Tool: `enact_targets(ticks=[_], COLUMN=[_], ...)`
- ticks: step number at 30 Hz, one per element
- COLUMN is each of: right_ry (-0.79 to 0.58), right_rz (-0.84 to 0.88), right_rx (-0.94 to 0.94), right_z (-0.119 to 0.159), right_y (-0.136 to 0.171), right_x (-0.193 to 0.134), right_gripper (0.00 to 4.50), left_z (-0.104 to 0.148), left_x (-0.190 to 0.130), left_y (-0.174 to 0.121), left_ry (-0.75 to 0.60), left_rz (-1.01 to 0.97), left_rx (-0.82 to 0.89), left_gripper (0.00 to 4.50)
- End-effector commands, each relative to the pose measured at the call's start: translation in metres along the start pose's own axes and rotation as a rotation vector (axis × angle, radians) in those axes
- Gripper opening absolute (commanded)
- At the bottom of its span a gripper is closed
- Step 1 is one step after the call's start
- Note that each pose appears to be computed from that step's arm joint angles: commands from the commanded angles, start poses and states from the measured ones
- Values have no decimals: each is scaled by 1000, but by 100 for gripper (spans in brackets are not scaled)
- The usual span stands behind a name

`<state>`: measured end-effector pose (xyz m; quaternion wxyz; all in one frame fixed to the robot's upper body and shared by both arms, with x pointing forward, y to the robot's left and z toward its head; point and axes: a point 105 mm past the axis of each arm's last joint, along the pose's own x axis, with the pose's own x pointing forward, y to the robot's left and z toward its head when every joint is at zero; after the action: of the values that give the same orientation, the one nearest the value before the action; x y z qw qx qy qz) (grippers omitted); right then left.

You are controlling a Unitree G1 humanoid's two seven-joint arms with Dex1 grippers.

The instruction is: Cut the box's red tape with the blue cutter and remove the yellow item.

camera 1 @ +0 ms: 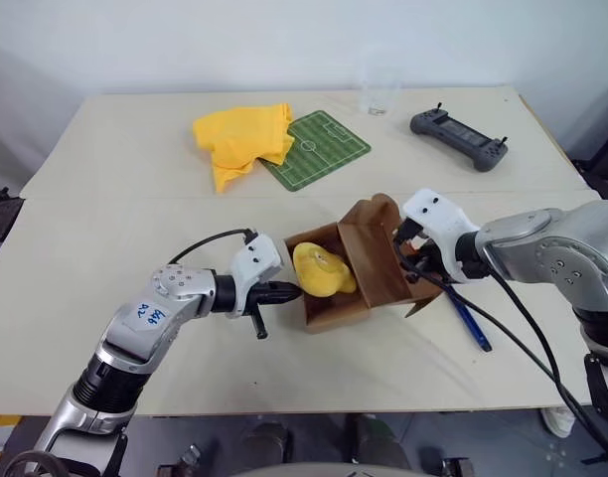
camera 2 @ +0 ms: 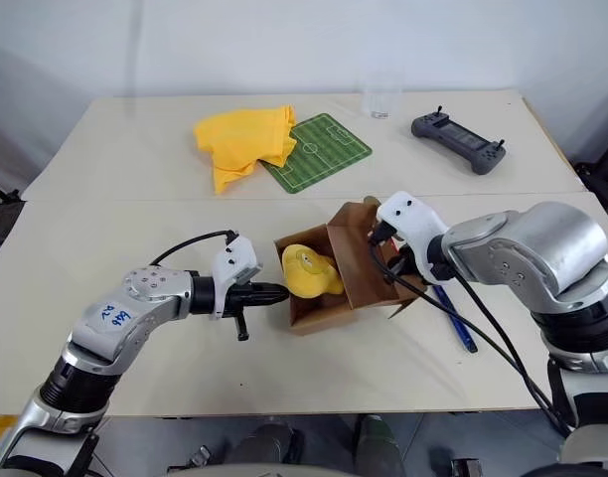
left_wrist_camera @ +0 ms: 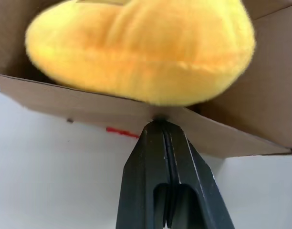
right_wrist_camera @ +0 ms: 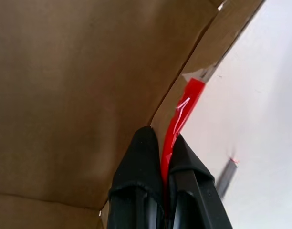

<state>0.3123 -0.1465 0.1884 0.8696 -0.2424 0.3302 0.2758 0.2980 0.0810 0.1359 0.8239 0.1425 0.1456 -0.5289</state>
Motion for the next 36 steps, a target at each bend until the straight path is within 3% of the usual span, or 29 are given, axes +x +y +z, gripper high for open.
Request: enact_targets(ticks=[1,3,6,12,17,20,24,29,31,33,36], right_ry=[-41,-32,-38,-115,-335,-458,-662,-829,-834,-830,-857], right_rz=[13,17,44,13,47,77,144,344,415,472,491], right_rx=[-10,-10,4,36,-74,-158,-236,-256,-361,-462,-496], right_z=[8,4,2,2,1,-2,-13,-14,-17,-21,-17], right_y=[5,5,7,-14,-30,-32,-33,-13,4,21,29], right_x=[-4,-5,-6,-24,-53,-72,-102,-125,-123,-120,-119], right_gripper=[3,23,92,288,450,450,450,450,450,450,450], left_z=[21,20,19,9,-6,-17,-41,-83,-96,-98,-71], left_x=[-1,-2,-4,-18,-51,-78,-129,-180,-202,-214,-204], left_y=[4,2,-1,5,24,37,39,33,24,13,1], left_ry=[-107,-107,-107,-72,-101,-164,-242,-165,-146,-150,-178], left_rz=[22,11,-3,11,73,131,180,285,328,335,245], left_rx=[22,-4,-31,-44,-43,-32,4,-24,-62,-96,-62], left_gripper=[0,0,58,232,382,448,448,448,448,448,448])
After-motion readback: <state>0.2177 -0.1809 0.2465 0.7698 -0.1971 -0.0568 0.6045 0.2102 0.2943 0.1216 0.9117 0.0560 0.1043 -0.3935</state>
